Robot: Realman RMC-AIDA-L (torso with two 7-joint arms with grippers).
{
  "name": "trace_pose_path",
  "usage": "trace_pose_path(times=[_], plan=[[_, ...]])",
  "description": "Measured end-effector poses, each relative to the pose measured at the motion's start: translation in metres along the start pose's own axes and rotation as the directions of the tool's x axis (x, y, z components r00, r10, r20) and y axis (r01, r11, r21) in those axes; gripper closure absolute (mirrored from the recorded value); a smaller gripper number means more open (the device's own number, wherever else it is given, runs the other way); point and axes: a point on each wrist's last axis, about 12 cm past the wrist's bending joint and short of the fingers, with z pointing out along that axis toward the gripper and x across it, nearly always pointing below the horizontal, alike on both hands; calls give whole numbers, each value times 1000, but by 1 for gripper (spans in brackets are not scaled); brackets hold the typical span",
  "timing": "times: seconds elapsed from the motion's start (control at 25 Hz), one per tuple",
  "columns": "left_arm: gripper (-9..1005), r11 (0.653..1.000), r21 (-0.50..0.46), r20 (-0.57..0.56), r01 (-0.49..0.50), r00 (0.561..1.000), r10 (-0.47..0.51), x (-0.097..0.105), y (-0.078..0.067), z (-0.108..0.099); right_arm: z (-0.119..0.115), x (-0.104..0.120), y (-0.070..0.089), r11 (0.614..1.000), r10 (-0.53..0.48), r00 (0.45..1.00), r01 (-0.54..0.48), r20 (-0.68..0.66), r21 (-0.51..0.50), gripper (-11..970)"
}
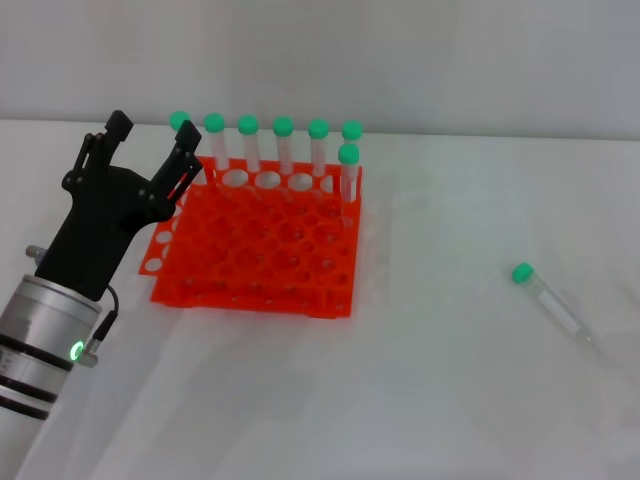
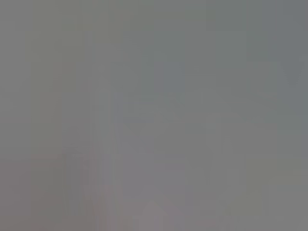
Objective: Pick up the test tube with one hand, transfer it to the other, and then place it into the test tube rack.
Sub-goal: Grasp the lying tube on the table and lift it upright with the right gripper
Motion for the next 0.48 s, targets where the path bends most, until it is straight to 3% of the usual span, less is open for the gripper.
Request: trace_pose_path(times=[0.48], plan=[[128, 999, 15, 29, -33, 999, 33, -3, -2, 2, -10, -8, -18, 995, -99, 994, 98, -39, -15, 312]])
